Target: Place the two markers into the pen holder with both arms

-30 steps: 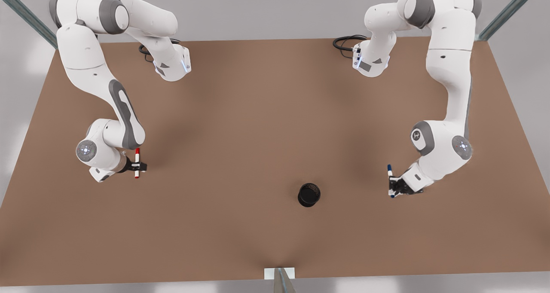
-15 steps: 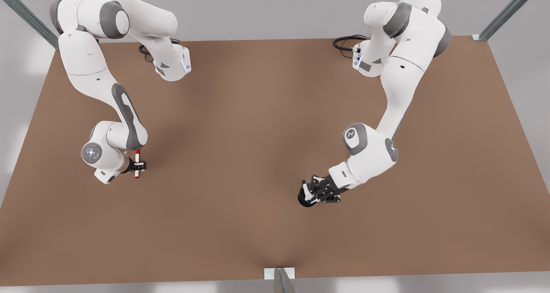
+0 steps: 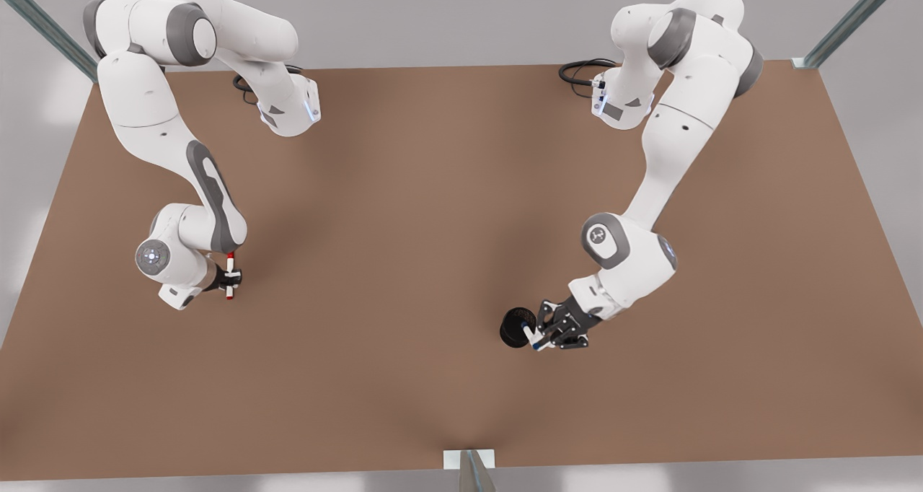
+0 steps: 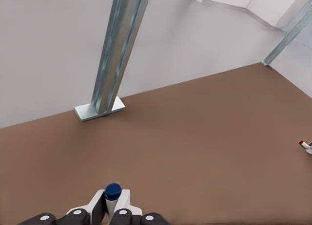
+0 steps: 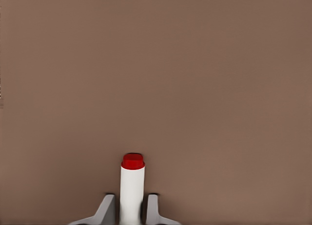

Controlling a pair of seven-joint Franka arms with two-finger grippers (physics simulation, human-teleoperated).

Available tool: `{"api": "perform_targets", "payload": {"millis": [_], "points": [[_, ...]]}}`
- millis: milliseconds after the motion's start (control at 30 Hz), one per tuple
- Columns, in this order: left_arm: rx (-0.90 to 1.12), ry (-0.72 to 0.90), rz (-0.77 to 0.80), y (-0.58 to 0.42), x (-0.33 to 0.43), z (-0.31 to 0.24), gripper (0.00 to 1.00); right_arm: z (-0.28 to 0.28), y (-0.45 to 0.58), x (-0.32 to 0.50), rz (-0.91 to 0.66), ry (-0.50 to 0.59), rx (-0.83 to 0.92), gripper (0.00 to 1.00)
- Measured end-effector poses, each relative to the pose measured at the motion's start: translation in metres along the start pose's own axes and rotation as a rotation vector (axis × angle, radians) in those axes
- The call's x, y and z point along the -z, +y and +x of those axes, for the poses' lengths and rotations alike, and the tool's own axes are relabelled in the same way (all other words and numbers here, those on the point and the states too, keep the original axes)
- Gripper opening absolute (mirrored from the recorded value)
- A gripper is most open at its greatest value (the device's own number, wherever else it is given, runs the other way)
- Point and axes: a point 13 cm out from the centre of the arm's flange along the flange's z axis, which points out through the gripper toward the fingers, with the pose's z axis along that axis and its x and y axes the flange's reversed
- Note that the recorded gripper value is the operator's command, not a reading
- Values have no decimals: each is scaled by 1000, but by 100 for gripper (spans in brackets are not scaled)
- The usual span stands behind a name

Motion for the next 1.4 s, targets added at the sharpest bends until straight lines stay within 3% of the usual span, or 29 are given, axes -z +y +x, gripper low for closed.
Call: {"api": "perform_targets", "payload": {"millis": [133,267,367,433,567,700,900,1400], "points": [[-99,24,16,-14,-5,13,100,0,0,0,-4,-1,16,22],[-287,20,-41,23,46,-65,100,-2,0,2,-5,-5,31,21],[-436,252,-217,85,173,-86,100,-17,3,21,2,-40,52,21],[-451,398,-323,73,268,-95,100,-44,20,56,9,-105,92,21],[-304,606,-426,24,360,-52,100,-112,72,133,12,-260,181,21],[-63,738,-410,28,358,-1,100,-166,160,205,-26,-400,278,21],[179,851,-432,30,335,41,100,-199,287,285,-80,-517,360,21],[496,829,-567,41,327,58,100,-260,566,344,-307,-739,351,21]]}}
